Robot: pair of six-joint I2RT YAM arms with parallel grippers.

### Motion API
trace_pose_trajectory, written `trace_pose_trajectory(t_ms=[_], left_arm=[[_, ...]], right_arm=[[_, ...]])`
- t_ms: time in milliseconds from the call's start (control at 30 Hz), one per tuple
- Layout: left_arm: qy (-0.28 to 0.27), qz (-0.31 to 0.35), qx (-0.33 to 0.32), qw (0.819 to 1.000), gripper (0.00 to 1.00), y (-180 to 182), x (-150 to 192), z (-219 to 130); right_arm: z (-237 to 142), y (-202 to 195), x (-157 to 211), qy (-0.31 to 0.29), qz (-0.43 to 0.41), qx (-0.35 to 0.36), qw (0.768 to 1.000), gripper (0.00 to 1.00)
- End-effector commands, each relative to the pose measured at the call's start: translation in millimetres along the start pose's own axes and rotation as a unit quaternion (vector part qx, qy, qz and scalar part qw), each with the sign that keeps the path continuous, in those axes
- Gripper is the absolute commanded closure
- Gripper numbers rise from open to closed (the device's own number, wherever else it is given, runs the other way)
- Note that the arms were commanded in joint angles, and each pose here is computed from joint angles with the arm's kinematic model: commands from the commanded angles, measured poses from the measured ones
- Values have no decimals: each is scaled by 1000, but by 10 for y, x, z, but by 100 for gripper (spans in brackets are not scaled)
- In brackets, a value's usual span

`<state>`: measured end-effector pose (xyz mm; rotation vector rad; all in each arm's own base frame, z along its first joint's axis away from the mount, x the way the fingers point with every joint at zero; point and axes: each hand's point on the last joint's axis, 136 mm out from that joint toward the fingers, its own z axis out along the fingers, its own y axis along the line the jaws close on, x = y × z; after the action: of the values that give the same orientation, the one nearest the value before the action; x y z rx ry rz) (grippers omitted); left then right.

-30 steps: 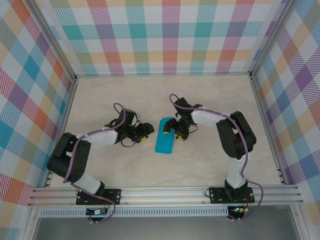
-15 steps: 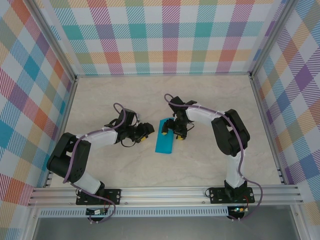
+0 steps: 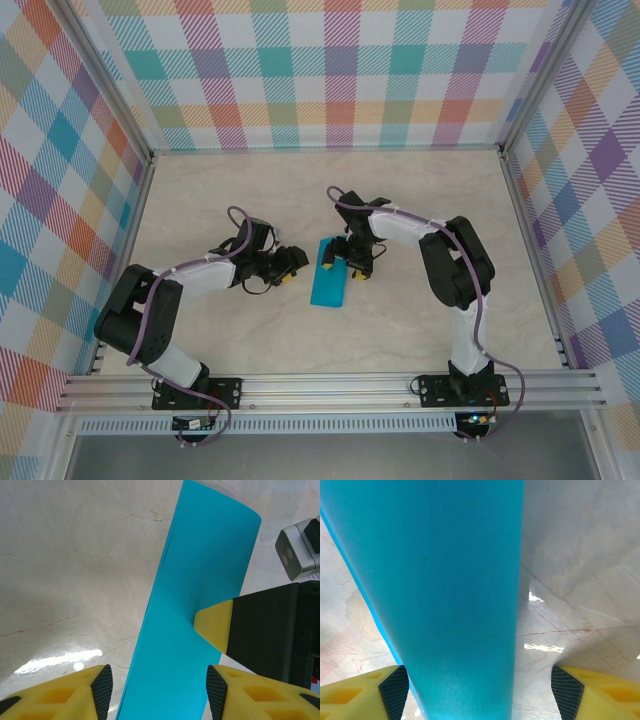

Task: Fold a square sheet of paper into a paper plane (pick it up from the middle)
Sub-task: Fold the square sheet of paper in half at the center of the table, then hold the square sheet of paper at the center of the table.

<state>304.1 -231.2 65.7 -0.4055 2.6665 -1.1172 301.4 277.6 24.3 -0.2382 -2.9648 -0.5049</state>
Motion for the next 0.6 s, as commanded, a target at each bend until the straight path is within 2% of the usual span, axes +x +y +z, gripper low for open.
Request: trace_pose_trajectory(t_ms=[0,133,233,433,500,567], left_arm=[[1,17,14,1000,48,-107,-19,35],[9,10,22,1000,58,-123,-8,76],[13,4,26,1000,69,-139,-10,110],[28,4,27,999,86,-207,33,237],[33,0,26,999,95,-209,40,302],[38,0,29,999,99,-230,48,355]], right_arm=[[243,-315,108,29,15,68,997,21],[280,-396,123,33,15,85,996,21],[319,-449,146,36,18,93,995,20],[351,-462,158,37,23,90,995,20],[353,-446,155,37,21,86,995,20],[355,-441,156,38,21,85,995,19]])
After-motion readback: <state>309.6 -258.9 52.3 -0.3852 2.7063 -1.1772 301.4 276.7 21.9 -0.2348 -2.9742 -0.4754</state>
